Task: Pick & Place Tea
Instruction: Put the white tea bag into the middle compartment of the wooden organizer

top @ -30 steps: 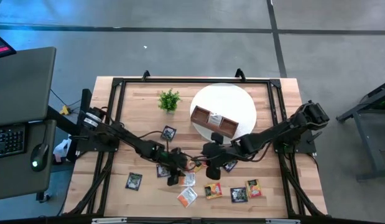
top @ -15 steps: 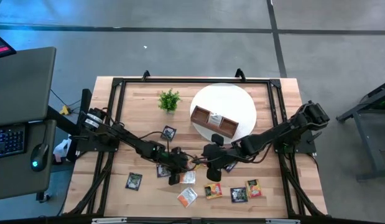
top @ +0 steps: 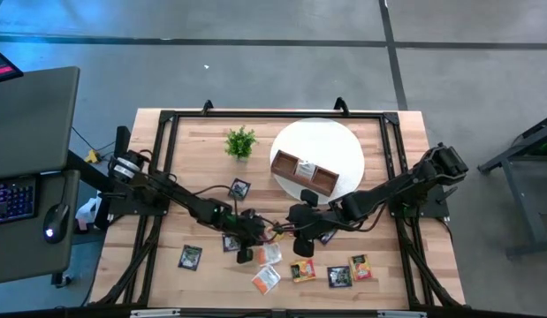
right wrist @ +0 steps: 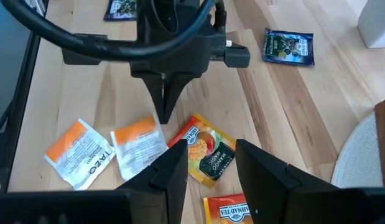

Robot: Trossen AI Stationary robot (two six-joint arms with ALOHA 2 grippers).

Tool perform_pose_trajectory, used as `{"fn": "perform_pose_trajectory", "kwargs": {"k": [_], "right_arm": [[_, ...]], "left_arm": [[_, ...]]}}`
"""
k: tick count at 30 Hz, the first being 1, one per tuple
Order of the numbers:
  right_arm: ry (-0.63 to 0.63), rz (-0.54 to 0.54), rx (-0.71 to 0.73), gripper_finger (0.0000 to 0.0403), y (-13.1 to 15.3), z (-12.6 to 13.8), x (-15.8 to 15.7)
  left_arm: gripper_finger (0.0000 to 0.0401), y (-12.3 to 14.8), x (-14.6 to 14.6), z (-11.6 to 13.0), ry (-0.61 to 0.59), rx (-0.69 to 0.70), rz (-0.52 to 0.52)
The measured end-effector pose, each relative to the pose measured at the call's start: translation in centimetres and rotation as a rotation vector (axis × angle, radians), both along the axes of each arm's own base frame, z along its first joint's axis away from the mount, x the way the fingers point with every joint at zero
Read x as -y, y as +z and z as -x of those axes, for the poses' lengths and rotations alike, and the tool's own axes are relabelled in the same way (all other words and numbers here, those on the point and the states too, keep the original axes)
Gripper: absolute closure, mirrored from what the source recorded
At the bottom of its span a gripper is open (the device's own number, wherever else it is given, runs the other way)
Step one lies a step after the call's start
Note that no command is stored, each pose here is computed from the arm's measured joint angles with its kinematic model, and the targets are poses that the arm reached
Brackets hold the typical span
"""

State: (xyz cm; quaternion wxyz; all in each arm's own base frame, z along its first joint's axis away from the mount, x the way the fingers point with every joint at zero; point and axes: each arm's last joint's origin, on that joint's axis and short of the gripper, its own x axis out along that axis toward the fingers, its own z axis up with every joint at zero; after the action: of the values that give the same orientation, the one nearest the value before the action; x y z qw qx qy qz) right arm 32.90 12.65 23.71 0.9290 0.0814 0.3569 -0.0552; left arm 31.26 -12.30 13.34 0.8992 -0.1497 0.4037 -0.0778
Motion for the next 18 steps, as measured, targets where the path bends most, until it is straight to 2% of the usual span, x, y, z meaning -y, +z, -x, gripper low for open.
{"fn": "perform_pose_trajectory", "kwargs": {"k": [5, 12, 16, 18], "right_arm": [[-0.05, -0.051, -0.015, 0.0272, -1.0, -0.5, -0.3], [-0.085, -0.149, -0.074, 0.0272, -6.4, -2.5, -2.2], [-0.09, -0.142, -0.107, 0.0272, -9.4, -3.2, -2.7], [-0.096, -0.174, -0.093, 0.0272, -10.1, -3.6, -2.9]], "left_arm": [[0.04, 0.0, 0.0, 0.0, 0.026, -0.005, 0.009], [0.04, 0.1, 0.0, 0.0, 0.035, -0.008, 0.031], [0.04, 0.1, 0.0, 0.0, 0.02, -0.013, 0.045], [0.04, 0.1, 0.0, 0.0, 0.02, -0.013, 0.045]]}}
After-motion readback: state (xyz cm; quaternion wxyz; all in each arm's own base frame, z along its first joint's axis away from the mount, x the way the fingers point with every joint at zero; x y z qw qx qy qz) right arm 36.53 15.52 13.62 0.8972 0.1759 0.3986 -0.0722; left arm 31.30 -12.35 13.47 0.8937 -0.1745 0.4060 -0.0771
